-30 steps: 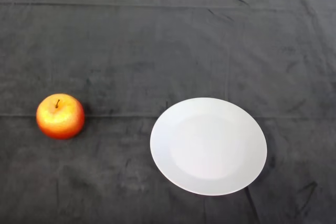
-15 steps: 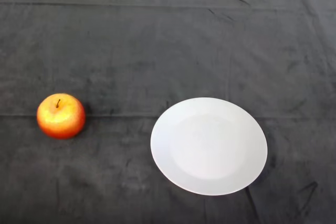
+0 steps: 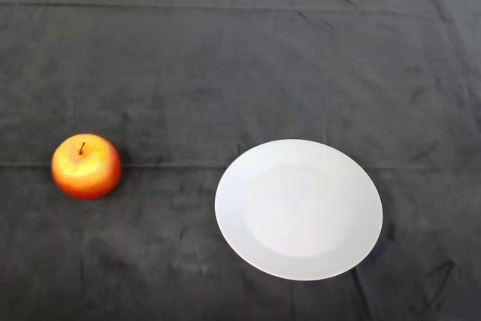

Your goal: Move the apple to the plate

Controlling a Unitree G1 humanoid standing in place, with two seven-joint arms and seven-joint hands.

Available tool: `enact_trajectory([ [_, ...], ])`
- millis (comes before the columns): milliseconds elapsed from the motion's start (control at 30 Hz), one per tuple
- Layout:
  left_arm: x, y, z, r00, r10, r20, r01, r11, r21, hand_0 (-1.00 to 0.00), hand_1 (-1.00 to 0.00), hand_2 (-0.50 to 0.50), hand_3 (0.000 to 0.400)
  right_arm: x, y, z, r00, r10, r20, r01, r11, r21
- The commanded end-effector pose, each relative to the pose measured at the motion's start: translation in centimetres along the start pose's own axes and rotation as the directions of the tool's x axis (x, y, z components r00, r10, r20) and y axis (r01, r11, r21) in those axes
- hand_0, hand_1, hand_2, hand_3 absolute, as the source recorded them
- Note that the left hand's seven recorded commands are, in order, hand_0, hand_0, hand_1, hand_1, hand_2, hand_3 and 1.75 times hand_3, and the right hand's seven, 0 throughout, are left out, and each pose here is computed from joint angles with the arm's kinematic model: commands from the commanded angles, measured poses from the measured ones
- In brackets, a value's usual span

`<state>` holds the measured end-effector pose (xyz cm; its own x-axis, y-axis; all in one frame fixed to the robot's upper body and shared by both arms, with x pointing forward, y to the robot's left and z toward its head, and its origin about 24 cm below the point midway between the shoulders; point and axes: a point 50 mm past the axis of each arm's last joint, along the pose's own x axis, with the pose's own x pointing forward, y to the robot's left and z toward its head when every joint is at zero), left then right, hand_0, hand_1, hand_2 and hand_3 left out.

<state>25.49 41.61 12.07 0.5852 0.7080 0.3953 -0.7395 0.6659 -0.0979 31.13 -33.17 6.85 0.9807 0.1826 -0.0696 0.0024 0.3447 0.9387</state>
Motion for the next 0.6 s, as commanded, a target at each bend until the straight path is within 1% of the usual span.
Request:
enact_trajectory([
  [33,0.3,-1.6,1.3,0.994,-0.077,0.081,0.076,0.997,0.013,0.00,0.00,0.00,0.000,-0.18,0.69,1.05,0.9993,0.025,0.029,-0.024,0.9997,-0.007],
  [267,-0.6,-4.3,1.0,0.977,-0.194,0.084,0.193,0.981,0.020,0.00,0.00,0.00,0.000,-0.18,0.69,1.04,0.9993,0.024,0.029,-0.024,0.9997,-0.007],
  [467,-1.6,-6.3,0.7,0.947,-0.314,0.066,0.315,0.949,0.005,0.00,0.00,0.00,0.000,-0.17,0.68,1.03,0.9993,0.024,0.029,-0.024,0.9997,-0.008],
  [600,-2.2,-7.2,0.6,0.920,-0.388,0.050,0.389,0.921,-0.008,0.00,0.00,0.00,0.000,-0.17,0.68,1.03,0.9993,0.024,0.029,-0.023,0.9997,-0.009],
])
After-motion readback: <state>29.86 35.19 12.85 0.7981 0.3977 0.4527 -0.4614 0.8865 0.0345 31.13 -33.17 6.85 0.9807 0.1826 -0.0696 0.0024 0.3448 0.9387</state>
